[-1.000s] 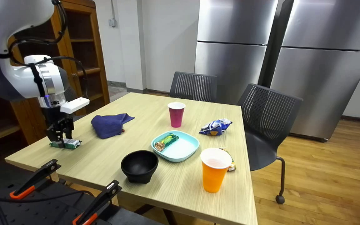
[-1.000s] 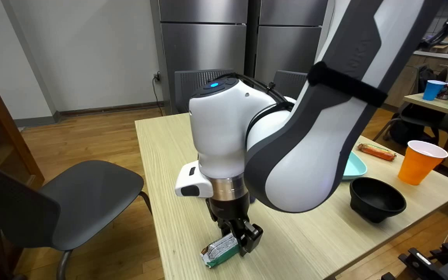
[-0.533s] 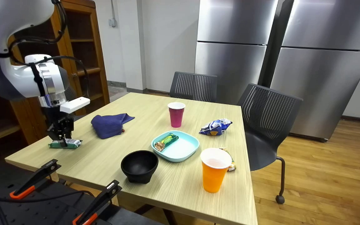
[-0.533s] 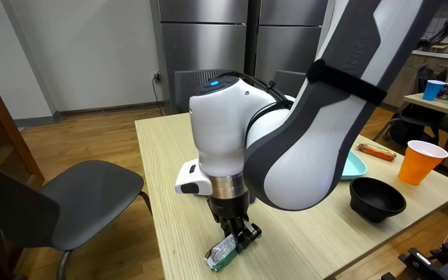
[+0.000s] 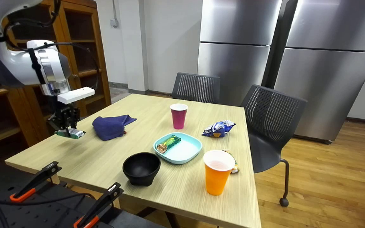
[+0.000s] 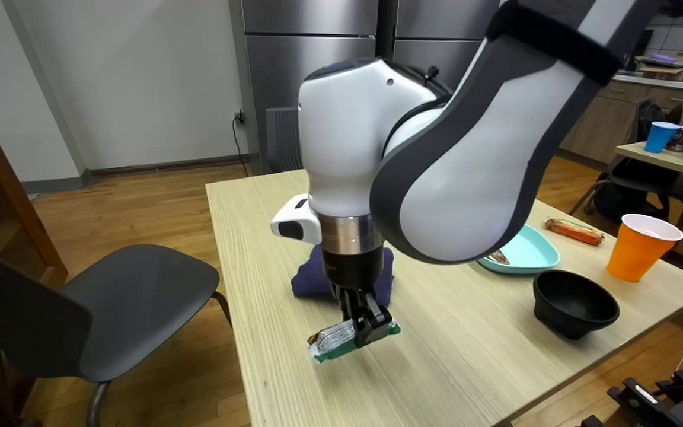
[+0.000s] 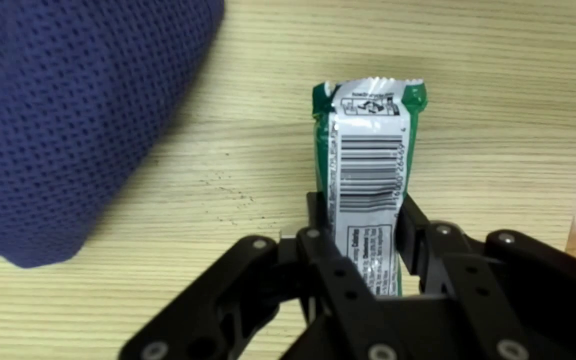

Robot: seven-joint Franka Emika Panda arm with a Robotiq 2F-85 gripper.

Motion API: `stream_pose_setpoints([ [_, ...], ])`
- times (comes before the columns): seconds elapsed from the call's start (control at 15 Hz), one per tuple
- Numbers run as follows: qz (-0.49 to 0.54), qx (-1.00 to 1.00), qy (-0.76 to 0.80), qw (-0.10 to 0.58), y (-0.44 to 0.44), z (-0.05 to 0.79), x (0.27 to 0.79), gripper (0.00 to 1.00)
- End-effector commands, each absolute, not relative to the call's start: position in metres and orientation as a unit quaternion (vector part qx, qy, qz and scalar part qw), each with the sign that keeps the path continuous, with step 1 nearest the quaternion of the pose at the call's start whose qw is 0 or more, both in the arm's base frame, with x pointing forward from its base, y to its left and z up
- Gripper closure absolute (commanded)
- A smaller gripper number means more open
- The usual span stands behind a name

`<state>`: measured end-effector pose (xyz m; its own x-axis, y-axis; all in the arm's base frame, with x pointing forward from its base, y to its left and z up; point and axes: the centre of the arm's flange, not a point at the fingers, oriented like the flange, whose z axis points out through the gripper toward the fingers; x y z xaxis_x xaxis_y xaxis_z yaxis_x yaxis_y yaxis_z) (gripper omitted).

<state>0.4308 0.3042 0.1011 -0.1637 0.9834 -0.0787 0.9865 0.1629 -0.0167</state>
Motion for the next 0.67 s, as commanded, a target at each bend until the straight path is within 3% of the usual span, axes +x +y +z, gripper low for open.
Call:
stream_pose_setpoints([
  [0.0, -0.015, 0.699, 0.714, 0.029, 0.272, 0.145, 0.430, 0.89],
  [0.6, 0.011, 0.812, 0.584, -0.003, 0.173, 0.180, 0.484, 0.89],
])
